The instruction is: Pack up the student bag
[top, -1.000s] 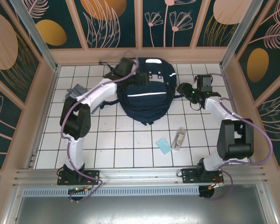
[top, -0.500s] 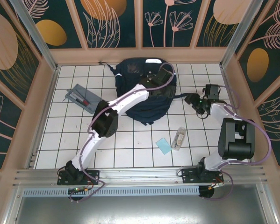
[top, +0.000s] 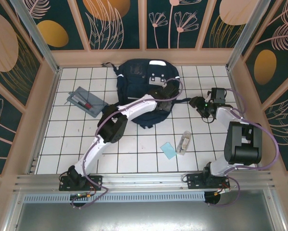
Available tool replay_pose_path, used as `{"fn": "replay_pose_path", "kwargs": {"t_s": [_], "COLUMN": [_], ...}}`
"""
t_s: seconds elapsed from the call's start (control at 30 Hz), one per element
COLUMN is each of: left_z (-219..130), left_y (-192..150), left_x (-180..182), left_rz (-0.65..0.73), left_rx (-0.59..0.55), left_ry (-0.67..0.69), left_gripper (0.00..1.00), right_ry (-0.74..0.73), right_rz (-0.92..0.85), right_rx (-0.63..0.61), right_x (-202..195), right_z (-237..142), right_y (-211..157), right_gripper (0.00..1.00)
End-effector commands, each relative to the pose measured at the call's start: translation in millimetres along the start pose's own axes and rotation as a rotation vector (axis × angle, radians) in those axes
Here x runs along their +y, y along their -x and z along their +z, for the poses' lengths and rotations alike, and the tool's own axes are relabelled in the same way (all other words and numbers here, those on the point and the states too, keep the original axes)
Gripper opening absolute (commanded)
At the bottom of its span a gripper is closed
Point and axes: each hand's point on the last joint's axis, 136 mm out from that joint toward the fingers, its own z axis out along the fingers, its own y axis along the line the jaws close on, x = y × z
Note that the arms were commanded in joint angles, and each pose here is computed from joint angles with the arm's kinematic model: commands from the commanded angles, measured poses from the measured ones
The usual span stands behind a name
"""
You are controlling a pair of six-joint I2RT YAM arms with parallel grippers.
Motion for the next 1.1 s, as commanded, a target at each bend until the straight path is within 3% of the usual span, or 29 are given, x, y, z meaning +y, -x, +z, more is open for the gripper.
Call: {"fn": "replay_pose_path", "kwargs": {"t_s": [0.0, 0.17, 0.27, 0.53, 0.73, 1.07], "left_z": [-6, -56, -77, -87, -81, -71], "left_y": [-34, -18, -20, -39, -54, -68], "left_x": [37, 27, 30, 44, 52, 54], "left_rz": [0.062, 0.071, 0.091, 0.061, 0.050, -0.032], "left_rx": [0.076, -0.078, -0.139, -0.146, -0.119, -0.077], "left_ry": [0.094, -0.081, -0.129, -0.165, -0.152, -0.192], "left_gripper": [0.00, 0.00, 0.00, 0.00, 0.00, 0.00], "right_ry": [0.086, 0.126, 0.165, 0.195, 0.075, -0.172], "right_rz": [-0.033, -0.178, -0.287, -0.500, -0.666, -0.863], "right_rx": [-0.035, -0.037, 0.005, 0.143, 0.219, 0.255], "right_x": [25, 71, 106, 167, 161, 126], "right_z": [-7, 1, 14, 73, 111, 140], "right_y": [13, 21, 21, 2, -27, -53], "right_gripper": [0.59, 0.53, 0.34, 0.29, 0.26, 0.20]}}
